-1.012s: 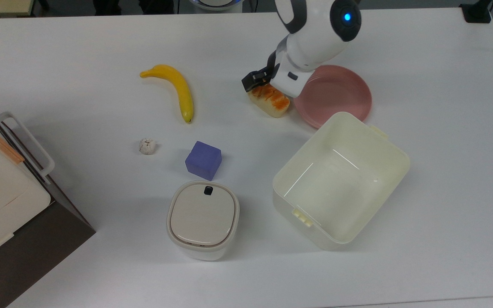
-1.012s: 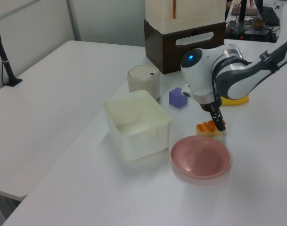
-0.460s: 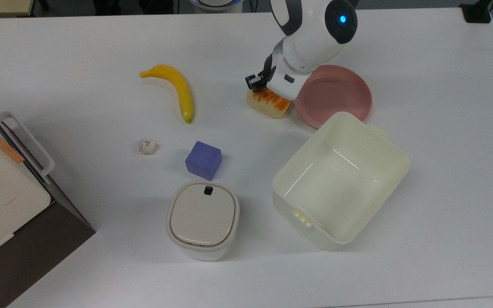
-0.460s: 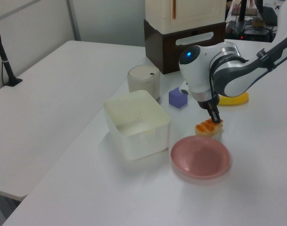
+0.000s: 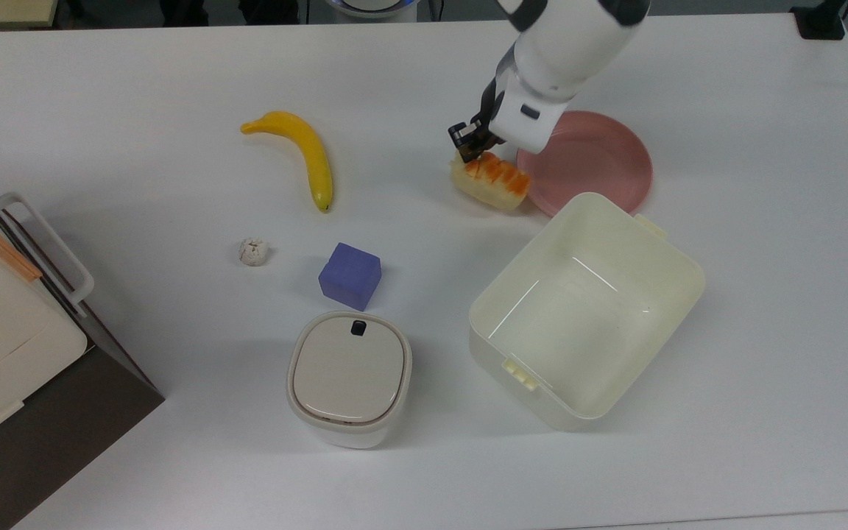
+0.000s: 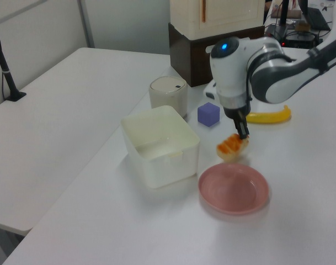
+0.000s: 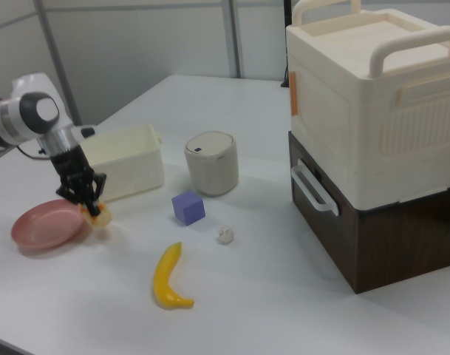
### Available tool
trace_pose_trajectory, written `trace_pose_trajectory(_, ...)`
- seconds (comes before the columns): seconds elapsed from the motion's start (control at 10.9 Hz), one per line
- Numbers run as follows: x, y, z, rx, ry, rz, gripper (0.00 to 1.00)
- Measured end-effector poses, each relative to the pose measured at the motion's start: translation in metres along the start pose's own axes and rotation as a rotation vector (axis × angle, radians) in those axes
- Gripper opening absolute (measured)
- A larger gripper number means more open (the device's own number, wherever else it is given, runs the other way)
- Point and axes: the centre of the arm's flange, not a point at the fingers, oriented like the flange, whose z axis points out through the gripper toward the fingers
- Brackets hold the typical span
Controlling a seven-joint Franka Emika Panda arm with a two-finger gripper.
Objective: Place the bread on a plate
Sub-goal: 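Lift the bread roll and carry it over the pink plate, then lower the bread onto the plate and open the gripper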
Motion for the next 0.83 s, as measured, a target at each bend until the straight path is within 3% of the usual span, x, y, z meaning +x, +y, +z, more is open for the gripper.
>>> trace_pose_trajectory(0.18, -0.001, 0.021, -0.037, 0.045, 0.166, 0.131, 0.04)
trace_pose_trajectory(0.28, -0.004, 0.032, -0.044, 0.059, 0.205, 0.167, 0.04)
trace_pose_trajectory(0.46, -0.009, 0.03, -0.04, 0.066, 0.191, 0.168, 0.04)
trace_pose_trajectory(0.83, -0.016, -0.071, -0.027, 0.059, 0.099, -0.002, 0.04)
